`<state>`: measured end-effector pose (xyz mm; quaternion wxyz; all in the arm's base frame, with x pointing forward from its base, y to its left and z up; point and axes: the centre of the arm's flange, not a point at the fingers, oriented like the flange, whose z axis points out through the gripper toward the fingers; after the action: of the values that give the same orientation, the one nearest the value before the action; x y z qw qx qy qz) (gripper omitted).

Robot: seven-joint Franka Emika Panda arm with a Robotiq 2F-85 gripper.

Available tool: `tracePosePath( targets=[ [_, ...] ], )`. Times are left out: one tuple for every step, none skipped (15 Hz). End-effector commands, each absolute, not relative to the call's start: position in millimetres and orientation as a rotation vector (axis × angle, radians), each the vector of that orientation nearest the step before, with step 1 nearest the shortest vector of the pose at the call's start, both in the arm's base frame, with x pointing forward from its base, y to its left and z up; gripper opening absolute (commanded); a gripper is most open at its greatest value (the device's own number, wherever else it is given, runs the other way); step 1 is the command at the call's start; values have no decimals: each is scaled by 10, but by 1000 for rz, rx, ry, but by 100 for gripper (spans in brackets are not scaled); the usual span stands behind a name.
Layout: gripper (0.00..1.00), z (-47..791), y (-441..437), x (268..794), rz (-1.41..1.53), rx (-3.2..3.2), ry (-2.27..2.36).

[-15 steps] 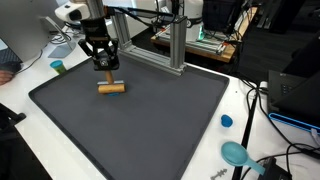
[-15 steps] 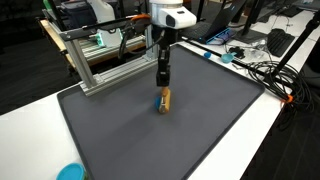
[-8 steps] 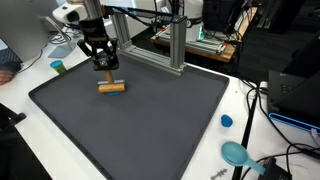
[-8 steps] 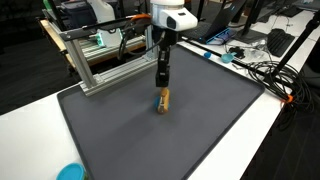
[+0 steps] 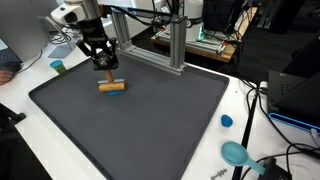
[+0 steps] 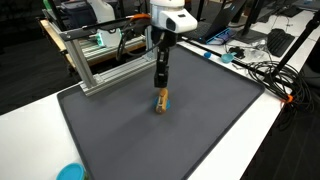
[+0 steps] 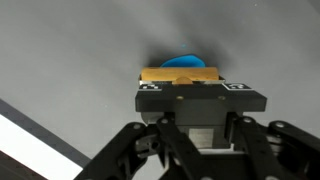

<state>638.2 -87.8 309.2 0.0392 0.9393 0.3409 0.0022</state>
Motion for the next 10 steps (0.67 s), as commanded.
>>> tracePosePath(
  targets=[
    [22, 2498, -1097, 6249, -227, 2881, 1043],
    [22, 2497, -1105, 6248, -231, 2882, 1041],
    [22, 2501, -1113, 6244, -234, 2883, 1037],
    [22, 2506, -1121, 6242, -237, 2883, 1033],
    [22, 2516, -1142, 6244, -239, 2883, 1023],
    [22, 2535, -1167, 6244, -243, 2886, 1017],
    [22, 2547, -1188, 6242, -248, 2889, 1014],
    [22, 2555, -1208, 6238, -254, 2890, 1005],
    [22, 2556, -1223, 6235, -262, 2891, 999],
    [22, 2554, -1238, 6229, -274, 2894, 995]
  ],
)
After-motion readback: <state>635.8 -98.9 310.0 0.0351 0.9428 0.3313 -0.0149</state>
